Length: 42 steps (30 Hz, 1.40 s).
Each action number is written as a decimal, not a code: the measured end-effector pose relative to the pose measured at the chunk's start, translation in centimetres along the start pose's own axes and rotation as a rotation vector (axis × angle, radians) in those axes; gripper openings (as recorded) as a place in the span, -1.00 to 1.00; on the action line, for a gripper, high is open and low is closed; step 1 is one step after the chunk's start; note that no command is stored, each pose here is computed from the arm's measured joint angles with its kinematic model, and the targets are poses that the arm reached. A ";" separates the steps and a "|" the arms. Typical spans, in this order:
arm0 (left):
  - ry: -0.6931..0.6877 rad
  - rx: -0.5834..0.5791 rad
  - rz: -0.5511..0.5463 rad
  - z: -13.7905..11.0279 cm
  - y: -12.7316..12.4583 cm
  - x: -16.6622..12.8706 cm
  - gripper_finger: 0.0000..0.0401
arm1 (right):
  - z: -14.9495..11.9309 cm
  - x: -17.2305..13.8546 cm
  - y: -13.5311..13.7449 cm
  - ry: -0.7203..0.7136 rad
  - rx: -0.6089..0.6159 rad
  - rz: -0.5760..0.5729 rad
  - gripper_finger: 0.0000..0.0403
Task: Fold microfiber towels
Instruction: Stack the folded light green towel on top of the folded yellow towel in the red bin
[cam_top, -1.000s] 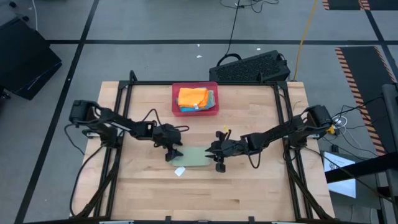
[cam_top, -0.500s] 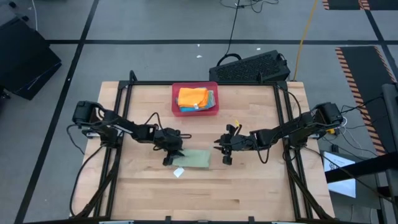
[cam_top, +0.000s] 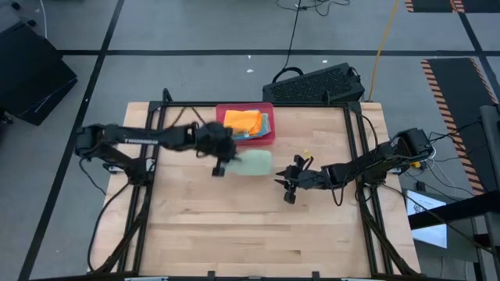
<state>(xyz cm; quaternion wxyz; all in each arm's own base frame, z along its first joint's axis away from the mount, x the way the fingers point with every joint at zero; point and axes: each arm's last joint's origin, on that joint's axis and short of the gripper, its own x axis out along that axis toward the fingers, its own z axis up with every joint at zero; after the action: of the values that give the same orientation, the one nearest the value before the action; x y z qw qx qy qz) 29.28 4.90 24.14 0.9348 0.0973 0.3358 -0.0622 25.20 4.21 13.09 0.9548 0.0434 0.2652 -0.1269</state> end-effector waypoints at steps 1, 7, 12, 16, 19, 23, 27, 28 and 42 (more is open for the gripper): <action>-0.034 0.020 0.012 0.8 1.0 -0.5 -0.90 | -0.2 -0.1 0.0 -0.007 0.001 0.002 -0.47; -0.122 0.026 0.018 2.3 6.0 -3.5 -0.89 | -0.8 -0.4 -0.2 -0.048 0.010 0.020 -0.47; -0.212 -0.036 -0.032 2.1 10.2 -4.5 -0.89 | -0.9 -0.5 -0.3 -0.071 0.001 0.027 -0.47; -0.226 -0.133 -0.143 0.4 12.6 -3.2 -0.89 | -0.8 -0.5 -0.2 -0.080 -0.005 0.030 -0.47; -0.227 -0.155 -0.169 -0.4 13.7 -2.3 -0.89 | -0.8 -0.5 -0.2 -0.082 -0.004 0.033 -0.47; -0.221 -0.144 -0.145 -1.5 15.1 -2.0 -0.86 | -0.8 -0.5 -0.2 -0.079 -0.009 0.033 -0.47; -0.212 -0.177 -0.119 -3.0 16.7 -1.7 -0.86 | -0.8 -0.5 -0.2 -0.081 -0.023 0.033 -0.47; -0.204 -0.195 -0.119 -3.5 17.1 -1.5 -0.86 | -0.8 -0.5 -0.2 -0.082 -0.027 0.033 -0.47; -0.031 -0.299 0.045 -7.9 19.8 0.3 -0.28 | 0.4 -0.6 -0.4 -0.200 -0.056 -0.026 -0.47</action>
<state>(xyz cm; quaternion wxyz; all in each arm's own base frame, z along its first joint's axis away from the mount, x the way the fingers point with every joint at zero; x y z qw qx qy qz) 28.27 25.89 20.74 0.9451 -0.0364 0.3246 0.0077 24.80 3.86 13.68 0.9756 0.0005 0.1727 -0.1356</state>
